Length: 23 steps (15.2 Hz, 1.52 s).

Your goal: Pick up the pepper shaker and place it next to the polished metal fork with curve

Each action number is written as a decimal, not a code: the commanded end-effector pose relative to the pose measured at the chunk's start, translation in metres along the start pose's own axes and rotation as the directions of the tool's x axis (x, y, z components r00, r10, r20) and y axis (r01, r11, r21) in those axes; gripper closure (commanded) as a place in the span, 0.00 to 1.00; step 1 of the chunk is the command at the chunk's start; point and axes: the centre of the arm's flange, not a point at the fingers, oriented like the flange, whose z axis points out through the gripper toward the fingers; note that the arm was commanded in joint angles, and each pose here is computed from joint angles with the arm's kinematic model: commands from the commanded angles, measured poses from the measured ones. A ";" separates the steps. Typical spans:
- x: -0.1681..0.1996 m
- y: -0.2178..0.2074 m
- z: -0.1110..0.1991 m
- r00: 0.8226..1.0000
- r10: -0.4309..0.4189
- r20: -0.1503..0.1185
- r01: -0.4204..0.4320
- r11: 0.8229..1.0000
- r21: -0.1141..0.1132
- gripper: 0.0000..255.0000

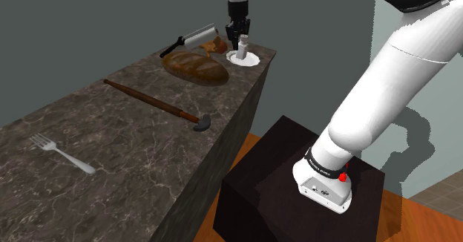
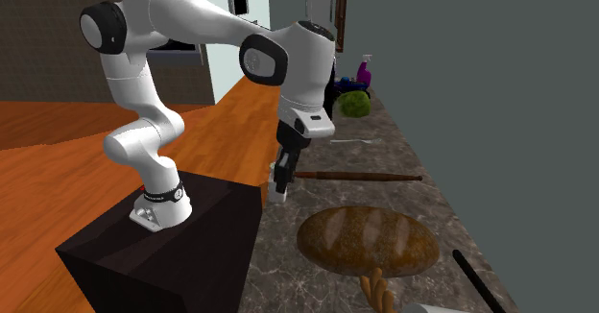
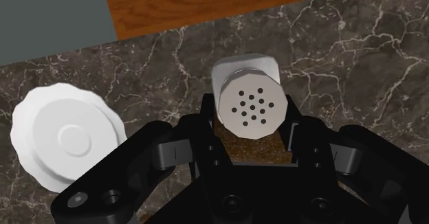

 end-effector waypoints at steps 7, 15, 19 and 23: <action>0.010 -0.078 -0.012 1.000 0.000 0.000 0.000 1.000 0.000 1.00; 0.025 -0.182 -0.019 1.000 0.000 0.000 0.000 1.000 0.000 1.00; 0.032 -0.234 -0.023 1.000 0.000 0.000 0.000 1.000 0.000 1.00; 0.039 -0.286 -0.026 1.000 0.000 0.000 0.000 1.000 0.000 1.00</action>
